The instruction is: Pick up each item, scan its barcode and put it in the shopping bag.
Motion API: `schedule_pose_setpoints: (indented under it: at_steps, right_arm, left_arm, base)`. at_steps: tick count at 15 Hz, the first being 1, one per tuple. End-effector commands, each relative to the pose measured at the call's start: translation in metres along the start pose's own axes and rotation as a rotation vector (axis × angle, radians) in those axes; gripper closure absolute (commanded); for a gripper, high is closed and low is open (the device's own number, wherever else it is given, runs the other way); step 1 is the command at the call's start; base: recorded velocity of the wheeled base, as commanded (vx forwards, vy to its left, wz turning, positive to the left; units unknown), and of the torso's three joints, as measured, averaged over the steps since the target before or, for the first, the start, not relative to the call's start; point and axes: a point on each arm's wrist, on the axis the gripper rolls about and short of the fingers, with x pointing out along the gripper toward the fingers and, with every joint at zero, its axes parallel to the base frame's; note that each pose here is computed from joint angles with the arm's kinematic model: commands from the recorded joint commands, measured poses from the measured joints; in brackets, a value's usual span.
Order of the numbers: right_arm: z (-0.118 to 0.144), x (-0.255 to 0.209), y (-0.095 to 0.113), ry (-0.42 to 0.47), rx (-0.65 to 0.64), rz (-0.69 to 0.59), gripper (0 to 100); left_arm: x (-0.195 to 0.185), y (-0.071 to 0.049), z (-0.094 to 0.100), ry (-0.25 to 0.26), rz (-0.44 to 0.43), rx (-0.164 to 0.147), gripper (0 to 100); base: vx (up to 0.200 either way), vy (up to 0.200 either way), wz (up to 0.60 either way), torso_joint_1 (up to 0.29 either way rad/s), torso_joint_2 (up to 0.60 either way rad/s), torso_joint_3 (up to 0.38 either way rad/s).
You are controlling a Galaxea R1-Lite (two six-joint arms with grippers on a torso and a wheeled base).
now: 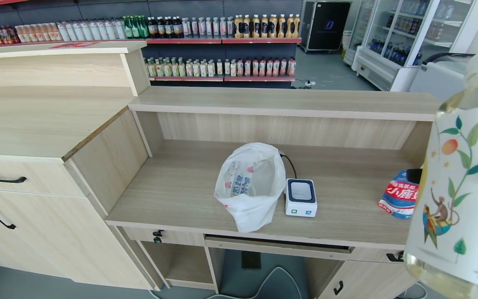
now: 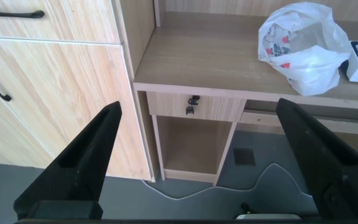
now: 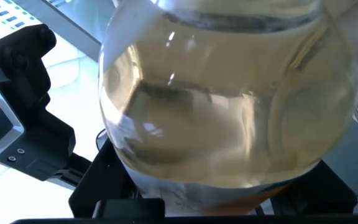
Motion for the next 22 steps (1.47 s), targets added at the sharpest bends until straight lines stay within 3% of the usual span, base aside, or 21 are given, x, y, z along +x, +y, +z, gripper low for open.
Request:
schedule_pose_setpoints:
  at_steps: [1,6,7,8,9,11,12,13,14,16,22]
  right_arm:
    - [0.000,0.000,0.000,0.001,0.000,0.000,100]
    - [-0.002,-0.001,-0.002,-0.010,-0.036,-0.019,100]
    - [-0.003,0.001,-0.010,-0.035,-0.100,-0.086,100]
    - [-0.003,0.005,-0.028,-0.068,-0.180,-0.222,100]
    - [-0.004,0.010,-0.055,-0.092,-0.281,-0.455,100]
    - [-0.004,-0.001,-0.098,-0.087,-0.404,-0.804,100]
    - [-0.008,-0.023,-0.126,-0.048,-0.542,-0.947,100]
    - [-0.011,-0.034,-0.138,-0.002,-0.635,-1.002,100]
    - [-0.018,-0.058,-0.158,0.156,-0.835,-1.112,100]
    - [-0.019,-0.078,-0.169,0.324,-1.024,-1.175,100]
    - [-0.013,-0.100,-0.168,0.428,-1.323,-1.227,100]
  left_arm:
    - [0.000,0.000,0.000,0.000,0.000,0.000,0]
    - [0.000,0.000,0.000,0.000,0.000,0.000,0]
    - [0.000,0.000,0.000,0.000,0.000,0.000,0]
    - [0.000,0.000,0.000,0.000,0.000,0.000,0]
    - [0.000,0.000,0.000,0.000,0.000,0.000,0]
    - [0.000,0.000,0.000,0.000,0.000,0.000,0]
    - [0.000,0.000,0.000,0.000,0.000,0.000,0]
    - [0.000,0.000,0.000,0.000,0.000,0.000,0]
    - [0.000,0.000,0.000,0.000,0.000,0.000,0]
    - [0.000,0.000,0.000,0.000,0.000,0.000,0]
    - [0.000,0.000,0.000,0.000,0.000,0.000,0]
  base:
    - [0.000,0.000,0.00,0.000,0.00,0.000]
    - [0.000,0.000,0.00,0.000,0.00,0.000]
    - [0.000,0.000,0.00,0.000,0.00,0.000]
    - [0.000,0.000,0.00,0.000,0.00,0.000]
    - [0.000,0.000,0.00,0.000,0.00,0.000]
    - [0.000,0.000,0.00,0.000,0.00,0.000]
    - [0.000,0.000,0.00,0.000,0.00,0.000]
    - [0.000,0.000,0.00,0.000,0.00,0.000]
    - [0.000,0.000,0.00,0.000,0.00,0.000]
    - [0.000,0.000,0.00,0.000,0.00,0.000]
    - [0.000,0.000,0.00,0.000,0.00,0.000]
